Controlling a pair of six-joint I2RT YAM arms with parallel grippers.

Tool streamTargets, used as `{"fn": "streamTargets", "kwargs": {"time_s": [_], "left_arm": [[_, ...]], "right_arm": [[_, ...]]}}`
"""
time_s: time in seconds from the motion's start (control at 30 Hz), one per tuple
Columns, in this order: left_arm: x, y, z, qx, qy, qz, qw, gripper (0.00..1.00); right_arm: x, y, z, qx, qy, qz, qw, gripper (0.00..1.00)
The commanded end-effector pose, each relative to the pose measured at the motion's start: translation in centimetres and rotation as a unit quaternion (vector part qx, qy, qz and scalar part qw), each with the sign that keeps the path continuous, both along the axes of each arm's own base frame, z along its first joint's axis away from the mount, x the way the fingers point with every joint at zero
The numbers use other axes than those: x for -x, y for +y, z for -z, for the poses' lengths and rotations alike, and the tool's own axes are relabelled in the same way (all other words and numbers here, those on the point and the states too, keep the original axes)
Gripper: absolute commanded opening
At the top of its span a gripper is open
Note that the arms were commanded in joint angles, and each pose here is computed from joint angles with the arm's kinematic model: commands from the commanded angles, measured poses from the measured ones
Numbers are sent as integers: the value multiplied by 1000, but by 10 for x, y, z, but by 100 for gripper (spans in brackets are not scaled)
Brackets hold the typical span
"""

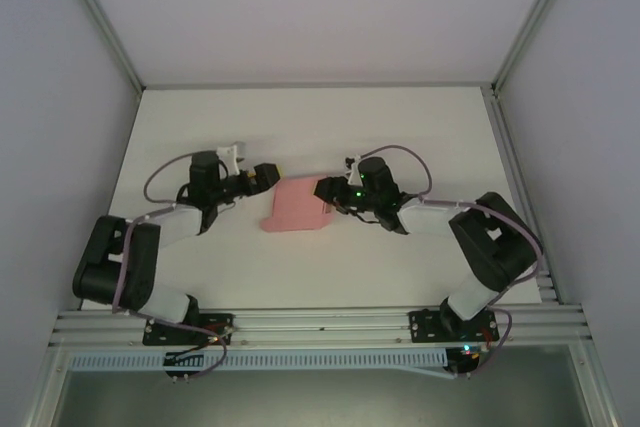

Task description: Assemble paper box

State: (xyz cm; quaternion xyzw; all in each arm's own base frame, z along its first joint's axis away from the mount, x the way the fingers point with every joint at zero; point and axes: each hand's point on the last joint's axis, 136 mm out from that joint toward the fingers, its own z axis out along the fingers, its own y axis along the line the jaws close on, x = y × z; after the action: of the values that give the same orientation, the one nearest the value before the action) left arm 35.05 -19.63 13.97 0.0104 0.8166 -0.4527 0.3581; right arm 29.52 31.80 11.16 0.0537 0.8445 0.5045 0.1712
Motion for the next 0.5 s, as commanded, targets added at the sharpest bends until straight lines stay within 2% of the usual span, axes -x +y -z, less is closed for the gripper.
{"fn": "streamTargets", "kwargs": {"time_s": [0.0, 0.07, 0.13, 0.27, 0.33, 0.47], "left_arm": [[-4, -1, -46, -72, -112, 20, 991, 100], [6, -10, -69, -123, -189, 47, 973, 100], [26, -25, -86, -172, -264, 97, 944, 100], [75, -61, -102, -288, -388, 184, 856, 100], [93, -77, -100, -327, -420, 223, 817, 100], [100, -90, -88, -398, -420, 247, 778, 100]], "right_arm": [[-7, -13, -19, 10, -14, 20, 1000, 40], [-10, -23, -30, 9, -5, 35, 999, 41], [-14, -35, -37, 7, 26, 55, 998, 39], [-16, -55, -56, -24, 110, 69, 991, 37], [-16, -64, -66, -33, 142, 72, 987, 37], [-7, -74, -81, -46, 207, 66, 975, 40]]}}
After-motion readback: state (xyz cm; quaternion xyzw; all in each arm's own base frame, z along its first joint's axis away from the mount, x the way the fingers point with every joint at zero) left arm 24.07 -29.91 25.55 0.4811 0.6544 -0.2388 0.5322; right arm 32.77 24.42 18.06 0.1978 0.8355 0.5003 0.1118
